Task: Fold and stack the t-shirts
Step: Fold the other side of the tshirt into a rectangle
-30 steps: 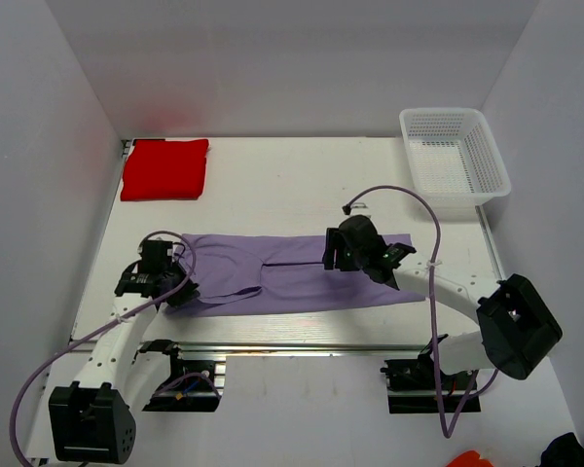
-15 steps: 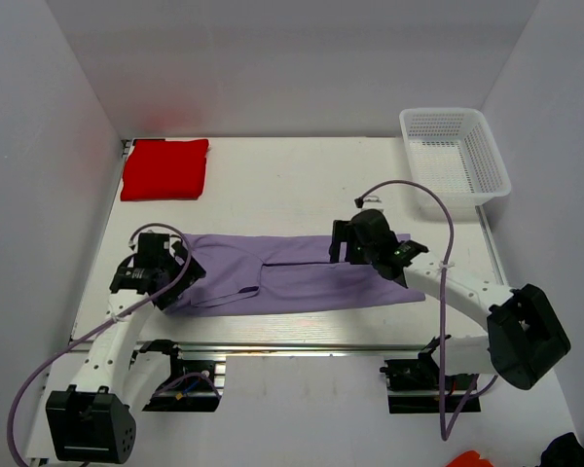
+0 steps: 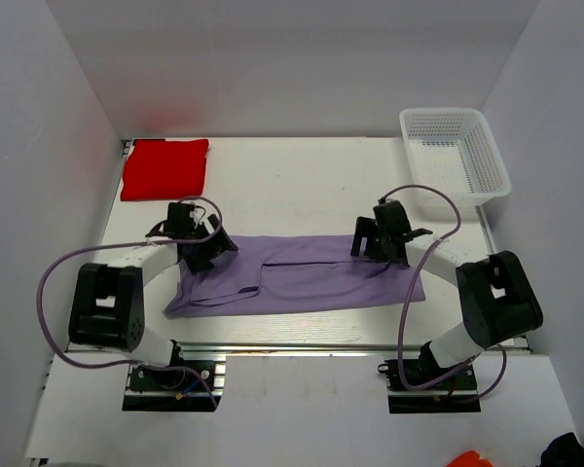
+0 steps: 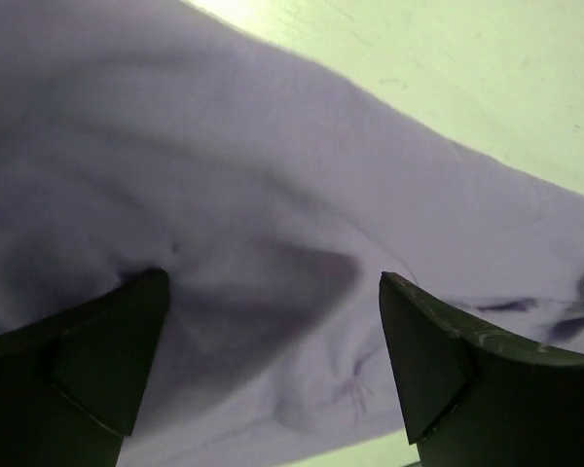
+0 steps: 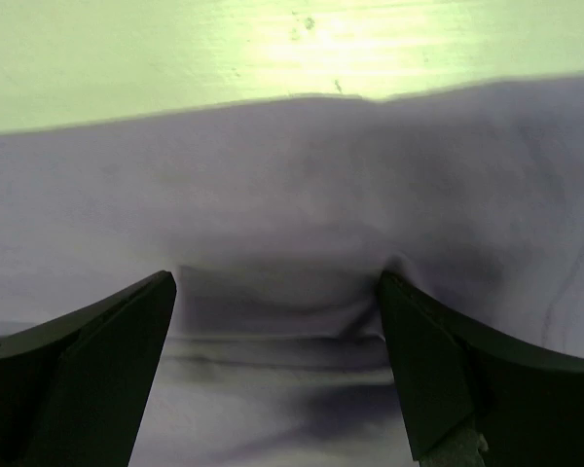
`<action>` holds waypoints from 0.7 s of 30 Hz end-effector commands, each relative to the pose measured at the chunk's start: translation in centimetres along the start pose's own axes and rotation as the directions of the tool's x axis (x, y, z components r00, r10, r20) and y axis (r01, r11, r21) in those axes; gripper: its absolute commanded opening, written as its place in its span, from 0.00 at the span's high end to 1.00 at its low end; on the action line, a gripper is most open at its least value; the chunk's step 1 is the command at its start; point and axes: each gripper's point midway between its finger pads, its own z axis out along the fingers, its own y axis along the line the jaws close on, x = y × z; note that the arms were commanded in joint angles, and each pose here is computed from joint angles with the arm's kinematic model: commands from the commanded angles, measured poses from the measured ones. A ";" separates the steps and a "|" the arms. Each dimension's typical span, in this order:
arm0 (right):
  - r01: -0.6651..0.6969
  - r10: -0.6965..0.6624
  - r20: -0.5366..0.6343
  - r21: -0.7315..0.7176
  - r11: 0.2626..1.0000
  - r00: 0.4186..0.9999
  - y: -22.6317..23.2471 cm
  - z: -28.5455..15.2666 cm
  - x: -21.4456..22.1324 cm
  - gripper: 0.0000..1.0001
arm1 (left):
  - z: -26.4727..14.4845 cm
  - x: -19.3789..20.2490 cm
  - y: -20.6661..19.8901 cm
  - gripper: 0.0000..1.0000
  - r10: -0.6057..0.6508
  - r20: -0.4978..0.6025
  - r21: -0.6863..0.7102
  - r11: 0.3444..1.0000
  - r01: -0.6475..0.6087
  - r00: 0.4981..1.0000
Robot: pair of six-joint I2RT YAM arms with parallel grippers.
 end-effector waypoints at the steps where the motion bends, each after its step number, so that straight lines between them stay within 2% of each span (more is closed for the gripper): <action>1: -0.004 0.000 -0.051 -0.085 0.996 0.999 1.0 1.0 0.5 0.10 | 2.2 -3.1 -2.4 0.00 0.063 0.050 0.052 0.996 -0.066 0.997; 3: -0.018 0.005 -0.104 -0.126 0.992 0.995 1.4 1.2 1.7 0.10 | 3.7 -4.1 -1.0 0.00 0.055 0.063 -0.034 0.998 -0.053 0.996; 6: -0.029 -0.006 -0.204 -0.171 0.985 0.979 1.5 1.4 4.8 0.10 | 5.8 -6.9 -2.6 0.00 0.071 0.073 -0.016 0.997 -0.070 0.995; 7: -0.032 -0.020 -0.233 -0.216 0.976 0.972 2.2 1.1 5.7 0.10 | 7.8 -6.7 -1.9 0.00 0.073 0.036 -0.041 0.997 -0.071 0.997; 8: -0.036 -0.037 -0.266 -0.264 0.964 0.963 2.7 0.6 6.9 0.10 | 8.4 -9.8 -4.1 0.00 0.095 0.094 -0.004 0.995 -0.095 0.991; 10: -0.028 -0.082 -0.290 -0.357 0.934 0.953 4.0 -0.7 8.7 0.10 | 10.5 -12.4 -5.5 0.00 0.123 0.121 0.015 0.992 -0.126 0.985; 11: -0.016 -0.109 -0.291 -0.398 0.917 0.950 4.6 -1.5 9.1 0.10 | 13.1 -14.6 -7.4 0.00 0.148 0.126 0.072 0.985 -0.158 0.981; 13: 0.049 -0.230 -0.348 -0.459 0.887 0.909 5.2 -3.1 12.6 0.10 | 16.4 -16.0 -9.8 0.00 0.162 0.097 0.147 0.973 -0.175 0.982; 14: 0.070 -0.280 -0.352 -0.507 0.859 0.893 6.0 -4.0 13.3 0.10 | 16.1 -20.7 -14.5 0.00 0.193 0.194 0.243 0.940 -0.238 0.962; 15: 0.128 -0.381 -0.379 -0.548 0.827 0.843 6.7 -5.2 15.1 0.10 | 21.5 -18.1 -13.0 0.00 0.197 0.081 0.248 0.945 -0.212 0.977; 16: 0.182 -0.491 -0.406 -0.598 0.780 0.771 7.2 -6.6 17.6 0.10 | 23.0 -19.0 -14.1 0.00 0.197 0.084 0.291 0.933 -0.213 0.977; 17: 0.182 -0.531 -0.439 -0.621 0.762 0.724 7.5 -6.9 19.0 0.10 | 21.1 -21.8 -21.2 0.00 0.257 0.198 0.447 0.835 -0.320 0.946; 18: 0.219 -0.611 -0.420 -0.675 0.705 0.672 8.6 -7.8 20.4 0.10 | 22.0 -22.3 -23.1 0.00 0.276 0.269 0.497 0.781 -0.379 0.923; 19: 0.165 -0.663 -0.413 -0.760 0.629 0.624 10.4 -9.5 22.0 0.10 | 24.3 -21.1 -23.6 0.00 0.269 0.284 0.550 0.741 -0.386 0.920; 21: 0.187 -0.729 -0.352 -0.817 0.545 0.586 12.0 -10.1 22.9 0.10 | 24.5 -20.9 -26.0 0.00 0.232 0.372 0.569 0.708 -0.418 0.899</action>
